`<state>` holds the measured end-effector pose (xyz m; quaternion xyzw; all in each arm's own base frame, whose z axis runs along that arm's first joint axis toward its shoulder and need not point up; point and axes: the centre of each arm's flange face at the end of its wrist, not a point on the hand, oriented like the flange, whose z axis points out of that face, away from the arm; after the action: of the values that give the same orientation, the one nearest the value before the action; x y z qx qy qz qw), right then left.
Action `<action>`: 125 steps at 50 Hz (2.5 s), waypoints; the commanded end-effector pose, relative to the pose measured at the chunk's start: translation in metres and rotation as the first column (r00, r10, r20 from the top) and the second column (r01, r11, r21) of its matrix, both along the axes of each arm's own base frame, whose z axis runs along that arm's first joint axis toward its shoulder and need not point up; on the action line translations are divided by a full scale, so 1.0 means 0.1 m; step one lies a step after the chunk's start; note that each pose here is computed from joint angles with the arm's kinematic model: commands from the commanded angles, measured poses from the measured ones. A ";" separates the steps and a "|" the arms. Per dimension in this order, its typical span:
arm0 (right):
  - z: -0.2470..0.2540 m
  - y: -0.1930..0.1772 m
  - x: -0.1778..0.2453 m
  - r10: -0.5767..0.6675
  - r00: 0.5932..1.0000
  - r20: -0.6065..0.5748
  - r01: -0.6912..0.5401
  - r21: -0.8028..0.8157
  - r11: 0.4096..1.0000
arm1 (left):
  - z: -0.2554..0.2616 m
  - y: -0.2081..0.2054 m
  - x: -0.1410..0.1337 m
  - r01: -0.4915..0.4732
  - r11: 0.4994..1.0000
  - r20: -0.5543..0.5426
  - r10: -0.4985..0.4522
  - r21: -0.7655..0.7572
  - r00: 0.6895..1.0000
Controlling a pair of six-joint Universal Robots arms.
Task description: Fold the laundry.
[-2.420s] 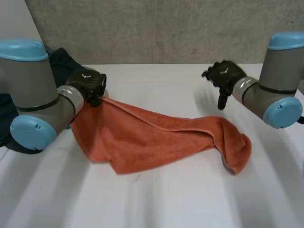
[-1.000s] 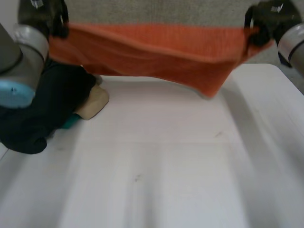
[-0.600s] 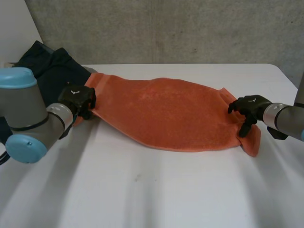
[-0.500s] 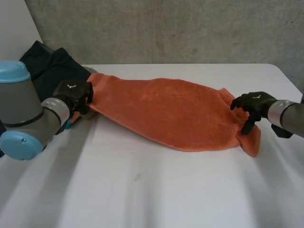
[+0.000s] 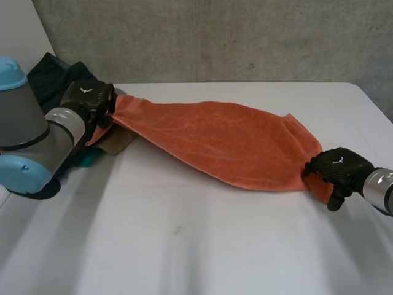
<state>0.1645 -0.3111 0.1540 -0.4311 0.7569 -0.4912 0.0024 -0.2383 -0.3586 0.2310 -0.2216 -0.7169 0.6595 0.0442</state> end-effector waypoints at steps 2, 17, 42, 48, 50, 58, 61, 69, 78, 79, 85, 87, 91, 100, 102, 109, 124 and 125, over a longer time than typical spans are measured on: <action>-0.21 -0.22 -0.05 -0.012 1.000 -0.007 0.012 -0.074 0.997 | 0.02 -0.07 0.00 -0.020 1.000 0.002 0.020 -0.002 1.000; -0.26 -0.53 -0.04 -0.016 1.000 -0.009 0.014 -0.181 0.983 | -0.01 -0.13 -0.01 -0.039 0.999 0.005 0.039 0.000 0.999; -0.33 -0.61 0.11 -0.006 1.000 0.016 0.008 -0.157 0.988 | -0.06 -0.13 -0.02 -0.042 0.999 0.021 0.042 0.012 0.999; -0.14 -0.61 0.06 -0.043 0.997 0.068 0.052 -0.142 0.988 | -0.08 0.01 0.03 -0.052 0.997 0.090 0.046 0.065 0.995; 0.03 -0.56 0.02 -0.069 0.994 0.086 0.079 -0.113 0.990 | -0.15 0.19 0.06 -0.049 0.989 0.166 0.026 0.138 0.986; 0.35 0.04 -0.21 -0.074 0.997 -0.020 0.076 0.297 0.952 | -0.41 0.98 0.25 -0.011 0.907 0.436 -0.191 0.420 0.879; 0.45 0.19 -0.36 -0.033 0.996 -0.083 0.066 0.436 0.898 | -0.50 1.23 0.30 0.010 0.865 0.471 -0.282 0.501 0.836; 0.52 0.15 -0.45 0.020 0.992 -0.121 0.039 0.468 0.883 | -0.54 1.31 0.17 0.065 0.862 0.493 -0.347 0.502 0.798; 0.83 -0.54 -0.25 -0.167 0.981 0.099 0.148 0.169 0.974 | 0.06 0.37 -0.21 0.065 0.995 0.468 -0.094 0.077 0.879; 0.91 -0.63 -0.23 -0.179 0.974 0.135 0.164 0.119 0.979 | 0.17 0.28 -0.24 0.063 0.998 0.450 -0.067 0.024 0.890; 1.86 -1.22 -0.27 -0.130 0.832 0.540 0.337 -0.304 0.891 | 1.34 -0.15 -0.36 0.005 0.898 0.153 0.070 -0.441 0.986; 2.14 -1.34 -0.31 -0.055 0.740 0.670 0.415 -0.390 0.822 | 1.66 -0.19 -0.35 -0.039 0.835 0.028 0.065 -0.548 0.997; 2.41 -1.43 -0.42 0.046 0.626 0.779 0.507 -0.450 0.735 | 1.91 -0.20 -0.36 -0.084 0.775 -0.087 0.037 -0.626 0.996; 1.97 -1.41 -0.15 -0.042 0.729 0.683 0.392 -0.366 0.844 | 1.55 -0.27 -0.38 -0.063 0.840 -0.056 0.039 -0.538 0.998; 1.85 -1.39 -0.10 -0.063 0.759 0.648 0.365 -0.343 0.866 | 1.32 -0.29 -0.39 -0.045 0.873 -0.027 0.037 -0.485 0.999; 1.32 -1.38 -0.07 -0.177 0.832 0.525 0.325 -0.203 0.924 | 0.51 -0.26 -0.41 0.011 0.955 0.081 0.014 -0.296 0.997; 0.34 -0.93 -0.38 -0.261 0.956 0.135 0.244 0.125 0.962 | -0.77 0.66 -0.25 0.101 0.983 0.457 -0.162 0.155 0.875; 0.37 -0.89 -0.41 -0.259 0.958 0.124 0.243 0.129 0.961 | -0.76 0.74 -0.23 0.101 0.979 0.472 -0.174 0.176 0.864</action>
<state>0.1404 -0.4194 0.1882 -0.2771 0.8160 -0.5065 0.0282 -0.2718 -0.3291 0.1628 -0.3755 -0.7128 0.5899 -0.0552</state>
